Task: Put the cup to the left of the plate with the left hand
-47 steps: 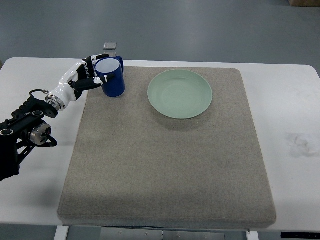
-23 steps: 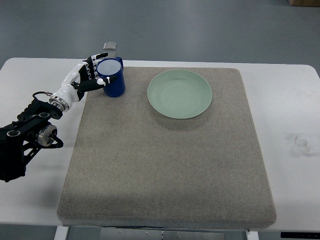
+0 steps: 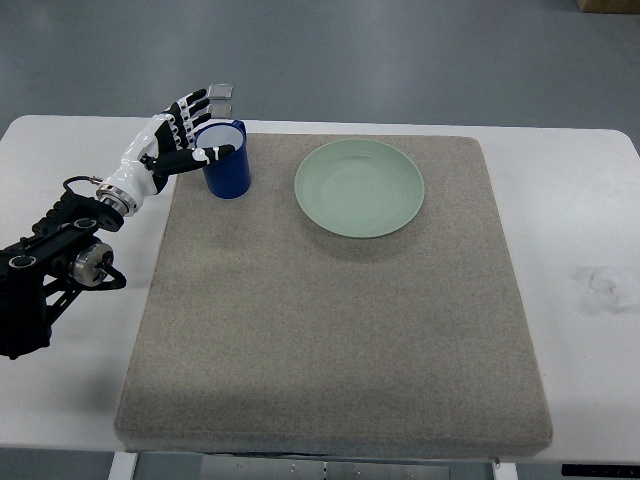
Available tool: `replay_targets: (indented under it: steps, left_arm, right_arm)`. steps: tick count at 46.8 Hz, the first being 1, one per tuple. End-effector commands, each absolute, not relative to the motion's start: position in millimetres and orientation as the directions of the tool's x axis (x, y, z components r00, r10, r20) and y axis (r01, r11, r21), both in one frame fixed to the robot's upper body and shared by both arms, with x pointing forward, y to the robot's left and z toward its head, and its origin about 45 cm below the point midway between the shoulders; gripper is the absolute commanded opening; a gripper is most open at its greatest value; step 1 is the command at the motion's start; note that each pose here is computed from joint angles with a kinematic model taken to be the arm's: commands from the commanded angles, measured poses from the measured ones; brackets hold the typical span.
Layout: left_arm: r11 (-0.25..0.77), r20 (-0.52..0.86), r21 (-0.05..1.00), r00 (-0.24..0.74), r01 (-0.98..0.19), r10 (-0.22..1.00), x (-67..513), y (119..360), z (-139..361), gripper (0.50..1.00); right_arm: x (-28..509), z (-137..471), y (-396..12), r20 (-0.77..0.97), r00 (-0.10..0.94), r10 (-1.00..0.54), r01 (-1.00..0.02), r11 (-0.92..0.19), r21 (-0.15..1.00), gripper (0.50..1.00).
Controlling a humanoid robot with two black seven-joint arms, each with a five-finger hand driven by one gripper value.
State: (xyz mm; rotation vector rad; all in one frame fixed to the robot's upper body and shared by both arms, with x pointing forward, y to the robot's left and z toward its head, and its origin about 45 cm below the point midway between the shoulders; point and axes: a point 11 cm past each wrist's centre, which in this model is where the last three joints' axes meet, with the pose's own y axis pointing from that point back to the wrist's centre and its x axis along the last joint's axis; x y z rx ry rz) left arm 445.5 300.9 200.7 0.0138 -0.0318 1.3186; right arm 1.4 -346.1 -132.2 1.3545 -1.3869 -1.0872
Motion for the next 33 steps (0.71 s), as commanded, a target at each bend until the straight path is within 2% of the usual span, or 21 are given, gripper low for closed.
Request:
replay_targets:
  steps: [1,11,33]
  left_arm:
    - [0.227,0.010,-0.040,0.226,-0.973,0.974,449.3,309.2,211.6,0.996]
    - [0.139,-0.036,-0.119,0.144,-0.983,0.989,457.8,336.9,240.1,0.996]
    - [0.143,-0.076,-0.146,0.155,-0.979,0.985,463.8,335.6,252.0,0.996]
  right_arm:
    - [1.4,-132.2,-346.2,0.017,-0.010,-1.000,-0.222,0.019,0.975,0.932]
    - [1.4,-132.2,-346.2,0.017,-0.010,-1.000,-0.222,0.019,0.975,0.932]
    - [1.4,-132.2,-346.2,0.017,-0.010,-1.000,-0.222,0.019,0.975,0.932]
